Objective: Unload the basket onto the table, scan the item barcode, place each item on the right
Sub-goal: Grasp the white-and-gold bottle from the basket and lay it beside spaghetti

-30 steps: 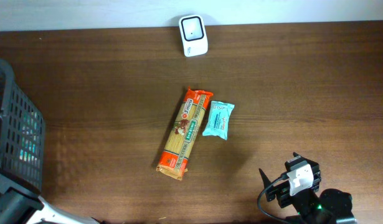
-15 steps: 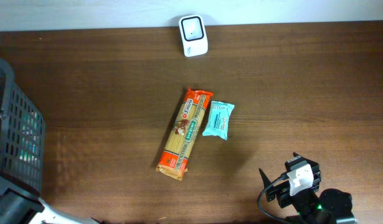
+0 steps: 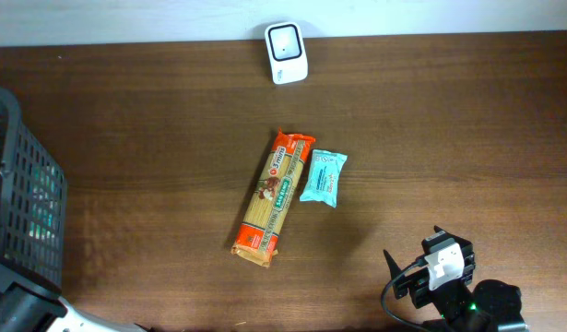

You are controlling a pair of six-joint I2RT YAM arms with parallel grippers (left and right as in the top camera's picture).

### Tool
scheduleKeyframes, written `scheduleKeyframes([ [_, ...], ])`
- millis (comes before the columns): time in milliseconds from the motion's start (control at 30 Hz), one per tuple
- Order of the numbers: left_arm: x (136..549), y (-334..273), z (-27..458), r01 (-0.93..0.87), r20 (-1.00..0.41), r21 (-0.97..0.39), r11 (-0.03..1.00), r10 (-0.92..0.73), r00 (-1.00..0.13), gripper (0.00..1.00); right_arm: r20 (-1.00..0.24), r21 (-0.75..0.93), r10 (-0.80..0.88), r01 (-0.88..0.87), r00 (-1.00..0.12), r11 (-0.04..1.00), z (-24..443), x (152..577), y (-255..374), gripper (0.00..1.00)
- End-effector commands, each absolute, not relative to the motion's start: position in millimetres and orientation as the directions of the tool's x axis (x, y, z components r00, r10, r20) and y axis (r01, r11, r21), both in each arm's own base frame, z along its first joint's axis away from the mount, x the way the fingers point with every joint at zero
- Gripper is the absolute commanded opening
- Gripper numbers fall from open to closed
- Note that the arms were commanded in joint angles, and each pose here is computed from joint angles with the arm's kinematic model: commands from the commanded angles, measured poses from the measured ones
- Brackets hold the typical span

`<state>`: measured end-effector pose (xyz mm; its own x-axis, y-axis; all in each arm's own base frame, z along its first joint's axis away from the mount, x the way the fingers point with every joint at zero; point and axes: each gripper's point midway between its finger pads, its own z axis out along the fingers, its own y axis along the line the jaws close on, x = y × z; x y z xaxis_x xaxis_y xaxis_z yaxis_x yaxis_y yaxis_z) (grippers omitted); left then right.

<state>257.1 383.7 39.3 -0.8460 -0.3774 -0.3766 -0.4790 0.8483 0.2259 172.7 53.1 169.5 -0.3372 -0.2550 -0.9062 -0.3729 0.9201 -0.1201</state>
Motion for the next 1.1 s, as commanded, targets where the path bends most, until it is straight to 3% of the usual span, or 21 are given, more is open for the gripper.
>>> scheduleKeyframes([
  [0,260,365,14,-0.496,-0.356,0.127,0.859,-0.428,-0.831,0.0,-0.91,-0.122,-0.25,-0.364,-0.33,0.923,173,172,52,0.98],
  [200,274,376,68,-0.551,-0.481,0.122,0.826,-0.436,-0.76,0.0,-0.91,-0.122,-0.25,-0.364,-0.33,0.923,173,172,52,0.99],
  [333,304,360,158,-0.482,-0.682,0.047,0.875,-0.324,-0.655,0.0,-0.91,-0.122,-0.25,-0.364,-0.33,0.923,173,172,52,0.99],
  [567,310,337,276,-0.513,-0.846,0.037,0.857,-0.247,-0.473,0.0,-0.91,-0.122,-0.25,-0.364,-0.33,0.923,173,172,52,0.99],
  [733,339,264,402,-0.386,-0.922,0.107,0.916,-0.053,-0.383,0.0,-0.91,-0.122,-0.25,-0.364,-0.33,0.923,173,172,52,0.99],
  [800,354,218,427,-0.292,-0.924,0.101,0.951,-0.019,-0.382,0.0,-0.91,-0.122,-0.25,-0.364,-0.33,0.923,173,172,52,0.99],
  [900,373,157,419,-0.171,-0.903,0.032,0.985,-0.045,-0.426,0.0,-0.91,-0.122,-0.25,-0.364,-0.33,0.923,173,172,52,0.99],
  [1000,382,70,361,0.021,-0.78,-0.07,0.997,-0.042,-0.624,0.0,-0.91,-0.122,-0.25,-0.364,-0.33,0.923,173,172,52,0.99],
  [1067,381,23,302,0.074,-0.624,-0.145,0.987,-0.033,-0.781,0.0,-0.91,-0.122,-0.25,-0.364,-0.33,0.923,173,172,52,0.99],
])
